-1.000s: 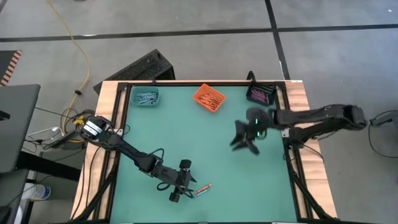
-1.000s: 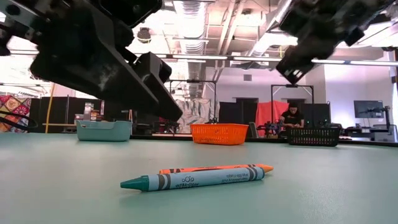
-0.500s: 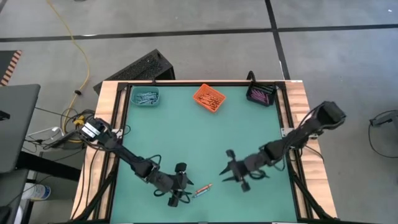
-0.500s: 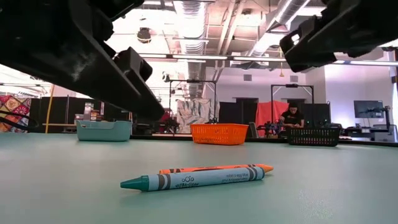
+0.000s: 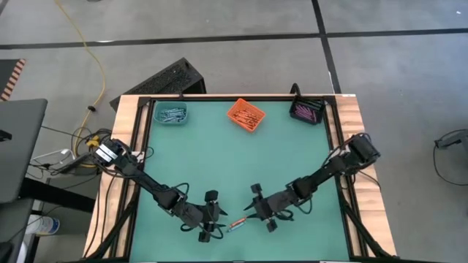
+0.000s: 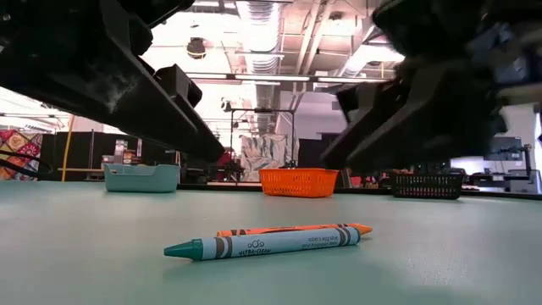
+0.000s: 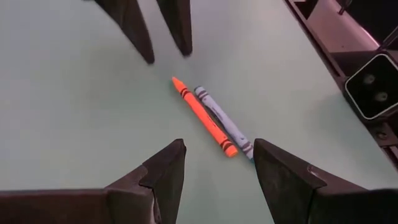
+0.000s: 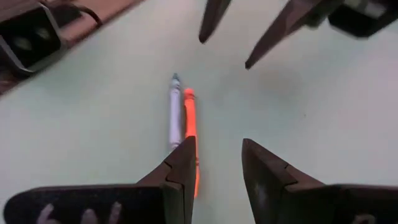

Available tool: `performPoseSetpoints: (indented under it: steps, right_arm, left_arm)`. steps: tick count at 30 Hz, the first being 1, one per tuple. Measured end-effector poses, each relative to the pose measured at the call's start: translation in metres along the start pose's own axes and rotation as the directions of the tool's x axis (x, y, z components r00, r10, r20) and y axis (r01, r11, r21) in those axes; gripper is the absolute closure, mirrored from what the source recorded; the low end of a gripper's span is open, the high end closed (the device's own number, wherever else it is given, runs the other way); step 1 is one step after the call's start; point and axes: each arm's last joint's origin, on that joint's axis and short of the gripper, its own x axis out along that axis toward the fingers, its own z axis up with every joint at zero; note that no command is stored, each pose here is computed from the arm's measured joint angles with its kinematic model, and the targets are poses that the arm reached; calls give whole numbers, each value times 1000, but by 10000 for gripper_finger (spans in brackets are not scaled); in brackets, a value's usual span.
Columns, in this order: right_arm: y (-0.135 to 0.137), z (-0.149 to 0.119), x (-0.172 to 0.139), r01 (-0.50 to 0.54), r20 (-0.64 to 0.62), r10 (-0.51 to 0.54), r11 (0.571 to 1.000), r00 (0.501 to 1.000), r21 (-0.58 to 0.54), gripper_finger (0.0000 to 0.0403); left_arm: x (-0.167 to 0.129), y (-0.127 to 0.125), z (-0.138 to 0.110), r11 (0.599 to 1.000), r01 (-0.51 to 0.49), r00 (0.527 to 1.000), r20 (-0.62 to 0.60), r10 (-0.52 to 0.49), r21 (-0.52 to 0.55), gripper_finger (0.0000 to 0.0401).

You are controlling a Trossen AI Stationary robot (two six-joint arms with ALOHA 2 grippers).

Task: Sort crayons
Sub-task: Put the orange crayon into the orange bin

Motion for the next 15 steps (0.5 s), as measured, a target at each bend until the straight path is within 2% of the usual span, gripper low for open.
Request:
performPoseSetpoints:
  steps: [5,8,15]
  right_arm:
    - [-1,-7,8,-16,-65,18,1000,998,25,280]
    - [0,-7,8,-30,-67,34,998,997,63,280]
    - [3,-7,7,-52,-73,57,996,996,72,280]
  left_arm:
    - [0,1,-2,1000,-12,1000,-16,11,-10,223]
    - [2,0,-5,1000,-11,1000,-21,11,-25,223]
    - [6,0,-12,999,-23,999,-43,22,-45,223]
